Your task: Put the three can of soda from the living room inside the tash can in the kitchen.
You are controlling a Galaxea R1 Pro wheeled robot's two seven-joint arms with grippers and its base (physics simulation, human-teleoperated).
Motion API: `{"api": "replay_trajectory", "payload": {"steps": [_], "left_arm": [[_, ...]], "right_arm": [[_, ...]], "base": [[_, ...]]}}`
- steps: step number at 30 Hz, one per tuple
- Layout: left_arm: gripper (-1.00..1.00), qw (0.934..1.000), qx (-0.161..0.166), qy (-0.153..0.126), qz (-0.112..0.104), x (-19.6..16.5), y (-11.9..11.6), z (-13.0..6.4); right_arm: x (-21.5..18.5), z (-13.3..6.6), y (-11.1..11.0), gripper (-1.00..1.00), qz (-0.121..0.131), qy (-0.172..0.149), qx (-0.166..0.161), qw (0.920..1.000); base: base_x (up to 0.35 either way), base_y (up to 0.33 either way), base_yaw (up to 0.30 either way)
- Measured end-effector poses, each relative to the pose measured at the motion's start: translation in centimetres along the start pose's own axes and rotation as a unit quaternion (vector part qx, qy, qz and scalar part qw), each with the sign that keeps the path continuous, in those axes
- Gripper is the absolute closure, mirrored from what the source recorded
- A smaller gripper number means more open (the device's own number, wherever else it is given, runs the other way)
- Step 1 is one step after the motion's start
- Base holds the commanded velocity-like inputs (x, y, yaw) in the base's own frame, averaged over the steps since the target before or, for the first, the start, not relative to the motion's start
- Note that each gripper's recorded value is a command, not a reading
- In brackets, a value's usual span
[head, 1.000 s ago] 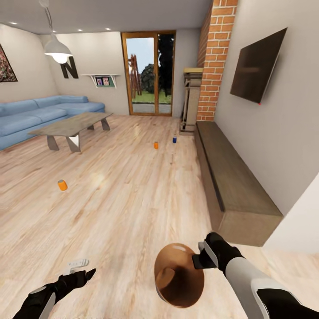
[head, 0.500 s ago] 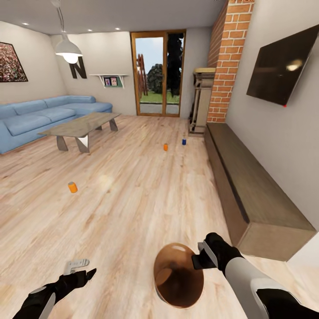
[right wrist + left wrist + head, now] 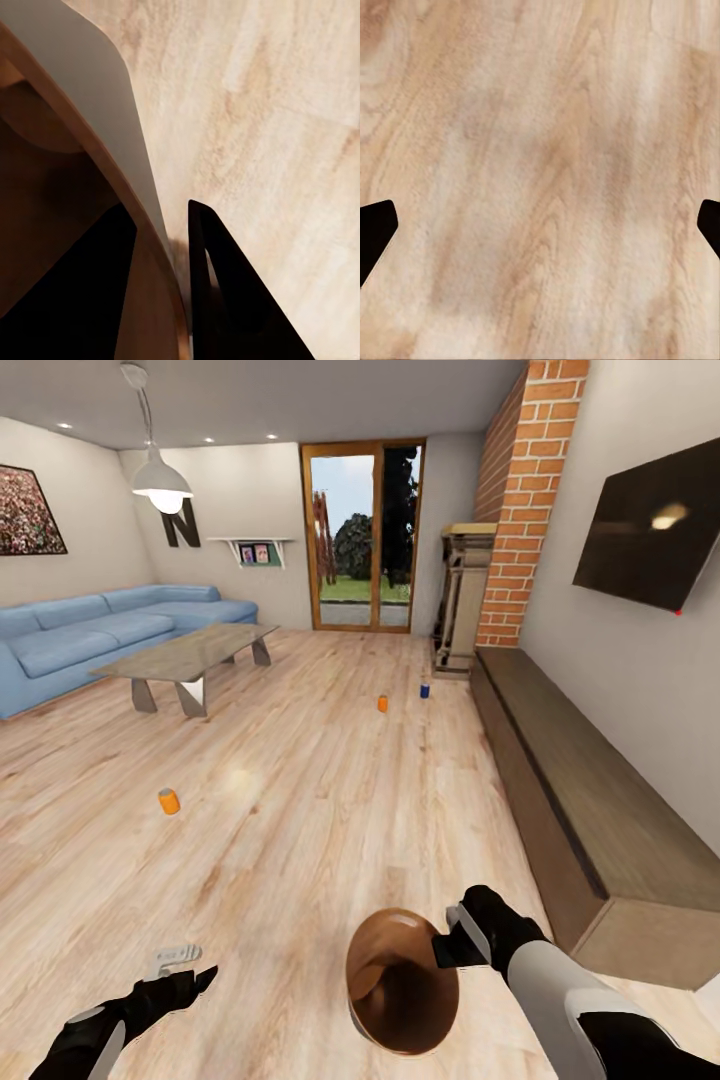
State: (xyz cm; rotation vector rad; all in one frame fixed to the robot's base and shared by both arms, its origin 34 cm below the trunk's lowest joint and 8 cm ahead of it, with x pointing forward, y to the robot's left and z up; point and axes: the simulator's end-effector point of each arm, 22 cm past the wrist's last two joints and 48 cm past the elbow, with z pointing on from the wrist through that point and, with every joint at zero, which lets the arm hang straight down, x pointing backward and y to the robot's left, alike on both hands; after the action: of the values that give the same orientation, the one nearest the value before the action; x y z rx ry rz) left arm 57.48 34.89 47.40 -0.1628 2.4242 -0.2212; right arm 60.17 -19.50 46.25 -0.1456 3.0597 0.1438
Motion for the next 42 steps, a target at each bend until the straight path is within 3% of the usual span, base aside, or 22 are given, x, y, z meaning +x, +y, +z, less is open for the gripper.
{"api": "replay_trajectory", "payload": {"steps": [13,19,32,36,42], "left_arm": [[-1.0,1.0,-0.004,-0.004,0.003,-0.7,0.2,-0.2],[-1.0,0.9999,-0.016,-0.004,0.001,-0.8,1.0,0.1],[-1.0,0.9999,-0.014,-0.006,0.002,-0.8,1.1,0.0],[-1.0,0.9999,-0.006,-0.012,0.0,-0.6,1.1,-0.6],[-1.0,0.9999,-0.003,-0.013,0.001,-0.3,1.0,-0.9]], "right_arm": [[-0.7,-0.7,-0.4,1.0,-0.001,-0.012,0.005,0.9999],[-2.9,-1.9,-4.1,1.0,-0.051,-0.034,0.073,0.9955],[-3.6,-2.3,-5.5,1.0,-0.093,-0.044,0.114,0.9881],[-3.2,-1.7,-4.6,1.0,-0.102,-0.049,0.104,0.9882],[-4.9,-2.5,-4.1,1.0,-0.102,-0.077,0.097,0.9871]], "base": [[0.199,0.007,0.015],[0.006,0.0,0.0],[0.016,0.004,0.0],[0.217,0.095,0.0],[0.179,0.079,0.0]]}}
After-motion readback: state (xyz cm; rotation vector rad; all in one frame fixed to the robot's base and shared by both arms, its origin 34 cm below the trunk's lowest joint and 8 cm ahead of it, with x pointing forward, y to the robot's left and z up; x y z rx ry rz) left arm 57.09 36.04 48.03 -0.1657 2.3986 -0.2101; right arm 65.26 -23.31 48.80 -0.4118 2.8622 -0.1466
